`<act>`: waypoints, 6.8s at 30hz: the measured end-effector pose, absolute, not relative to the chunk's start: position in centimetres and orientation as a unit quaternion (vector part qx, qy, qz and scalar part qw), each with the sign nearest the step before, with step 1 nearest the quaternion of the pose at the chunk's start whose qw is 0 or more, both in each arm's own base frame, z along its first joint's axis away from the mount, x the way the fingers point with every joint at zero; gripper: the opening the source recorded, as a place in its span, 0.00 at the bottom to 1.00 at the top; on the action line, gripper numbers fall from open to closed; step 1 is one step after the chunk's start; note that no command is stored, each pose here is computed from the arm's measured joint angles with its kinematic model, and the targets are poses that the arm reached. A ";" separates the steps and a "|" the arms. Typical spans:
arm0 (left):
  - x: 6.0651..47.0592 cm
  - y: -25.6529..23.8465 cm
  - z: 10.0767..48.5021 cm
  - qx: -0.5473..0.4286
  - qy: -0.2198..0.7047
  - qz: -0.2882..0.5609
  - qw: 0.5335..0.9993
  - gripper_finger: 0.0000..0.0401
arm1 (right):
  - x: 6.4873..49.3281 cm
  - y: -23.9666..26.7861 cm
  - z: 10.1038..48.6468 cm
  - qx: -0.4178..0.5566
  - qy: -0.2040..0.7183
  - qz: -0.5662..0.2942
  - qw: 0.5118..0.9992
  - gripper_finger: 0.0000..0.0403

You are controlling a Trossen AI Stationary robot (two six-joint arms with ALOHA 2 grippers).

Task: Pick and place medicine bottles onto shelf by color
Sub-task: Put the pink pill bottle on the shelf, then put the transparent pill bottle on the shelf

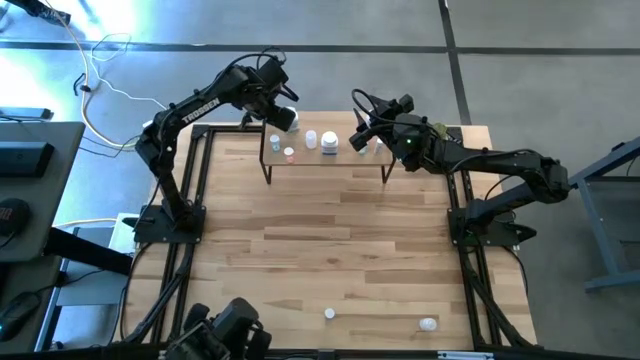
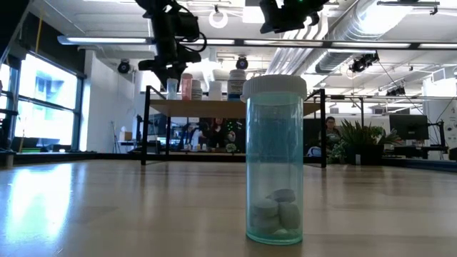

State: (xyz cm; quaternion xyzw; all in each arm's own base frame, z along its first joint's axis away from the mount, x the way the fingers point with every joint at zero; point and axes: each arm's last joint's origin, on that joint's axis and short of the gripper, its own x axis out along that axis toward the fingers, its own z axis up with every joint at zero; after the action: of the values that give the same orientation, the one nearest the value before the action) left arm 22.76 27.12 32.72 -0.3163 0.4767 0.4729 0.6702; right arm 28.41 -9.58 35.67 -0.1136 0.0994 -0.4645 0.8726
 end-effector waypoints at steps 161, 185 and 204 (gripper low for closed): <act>23.6 26.6 31.9 -0.243 0.552 0.374 0.705 0.53 | 28.4 -9.6 35.7 -0.095 0.089 -0.467 0.875 0.60; 22.9 25.9 35.3 -0.217 0.543 0.367 0.724 0.53 | 28.2 -9.7 35.7 -0.094 0.092 -0.502 0.855 0.60; 22.7 21.9 40.9 -0.191 0.466 0.334 0.797 0.53 | 28.7 -8.0 35.5 -0.096 0.100 -0.483 0.865 0.60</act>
State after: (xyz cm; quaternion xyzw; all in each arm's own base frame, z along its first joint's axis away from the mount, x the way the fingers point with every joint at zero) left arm 22.72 21.89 40.94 -0.1909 0.4663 0.3341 0.7965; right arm 28.66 -8.00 35.46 -0.0963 0.1002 -0.4830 0.8645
